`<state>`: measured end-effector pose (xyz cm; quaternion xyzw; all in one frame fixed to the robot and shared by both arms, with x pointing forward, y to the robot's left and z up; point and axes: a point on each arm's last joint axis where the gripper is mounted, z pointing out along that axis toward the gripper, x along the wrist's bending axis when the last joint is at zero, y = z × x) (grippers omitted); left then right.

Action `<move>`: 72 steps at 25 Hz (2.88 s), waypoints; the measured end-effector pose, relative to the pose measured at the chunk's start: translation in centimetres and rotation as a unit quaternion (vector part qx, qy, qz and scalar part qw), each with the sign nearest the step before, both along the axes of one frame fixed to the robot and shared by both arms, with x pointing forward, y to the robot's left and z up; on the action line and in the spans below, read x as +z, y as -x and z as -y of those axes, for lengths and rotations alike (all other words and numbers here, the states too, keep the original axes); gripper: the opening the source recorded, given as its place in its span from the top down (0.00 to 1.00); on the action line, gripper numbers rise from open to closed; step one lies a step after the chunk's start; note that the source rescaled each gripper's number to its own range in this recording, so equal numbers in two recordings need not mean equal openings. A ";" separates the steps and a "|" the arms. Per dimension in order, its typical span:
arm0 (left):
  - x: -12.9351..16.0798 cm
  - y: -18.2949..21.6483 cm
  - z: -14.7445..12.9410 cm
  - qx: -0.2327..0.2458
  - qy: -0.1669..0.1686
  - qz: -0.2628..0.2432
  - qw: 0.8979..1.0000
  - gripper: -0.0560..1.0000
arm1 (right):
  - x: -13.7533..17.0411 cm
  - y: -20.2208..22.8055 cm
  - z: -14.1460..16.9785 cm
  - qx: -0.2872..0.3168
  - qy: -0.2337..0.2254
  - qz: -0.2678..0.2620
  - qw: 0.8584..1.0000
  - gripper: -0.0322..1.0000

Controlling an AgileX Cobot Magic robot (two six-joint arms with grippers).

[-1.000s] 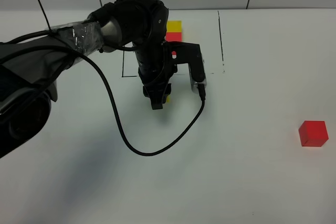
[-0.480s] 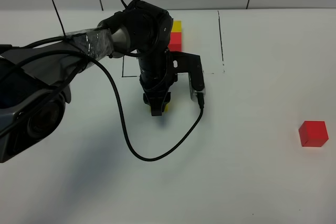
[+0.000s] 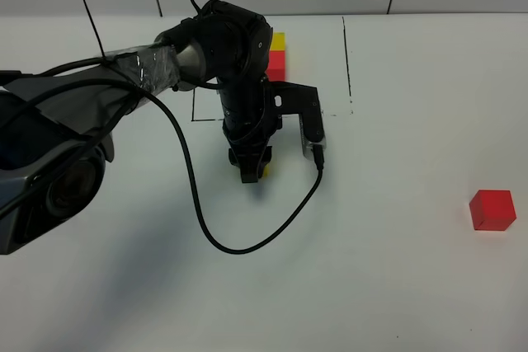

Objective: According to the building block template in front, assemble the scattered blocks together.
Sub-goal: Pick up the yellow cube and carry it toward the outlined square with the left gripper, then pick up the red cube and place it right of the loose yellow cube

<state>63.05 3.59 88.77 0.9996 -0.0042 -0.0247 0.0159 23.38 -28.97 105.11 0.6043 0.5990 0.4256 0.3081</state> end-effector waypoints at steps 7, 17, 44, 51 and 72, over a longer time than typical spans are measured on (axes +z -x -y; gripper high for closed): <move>0.7 0.1 0.0 0.001 0.004 -0.002 1.000 0.18 | 0.0 0.0 0.0 0.000 0.000 0.000 1.000 0.23; 7.4 -0.3 -1.5 0.139 0.047 0.046 0.988 0.00 | 0.0 0.0 0.0 0.000 0.000 0.000 1.000 0.23; 19.5 11.2 -22.6 0.546 0.143 0.118 0.817 0.02 | 0.0 0.0 0.0 0.000 0.000 0.000 1.000 0.23; 19.2 19.3 -24.0 0.611 0.154 0.152 0.762 0.05 | 0.0 0.0 0.0 0.000 0.000 0.000 1.000 0.23; 17.0 36.7 -25.9 0.603 0.307 0.286 0.678 0.14 | 0.0 0.0 0.0 0.001 -0.001 0.000 1.000 0.24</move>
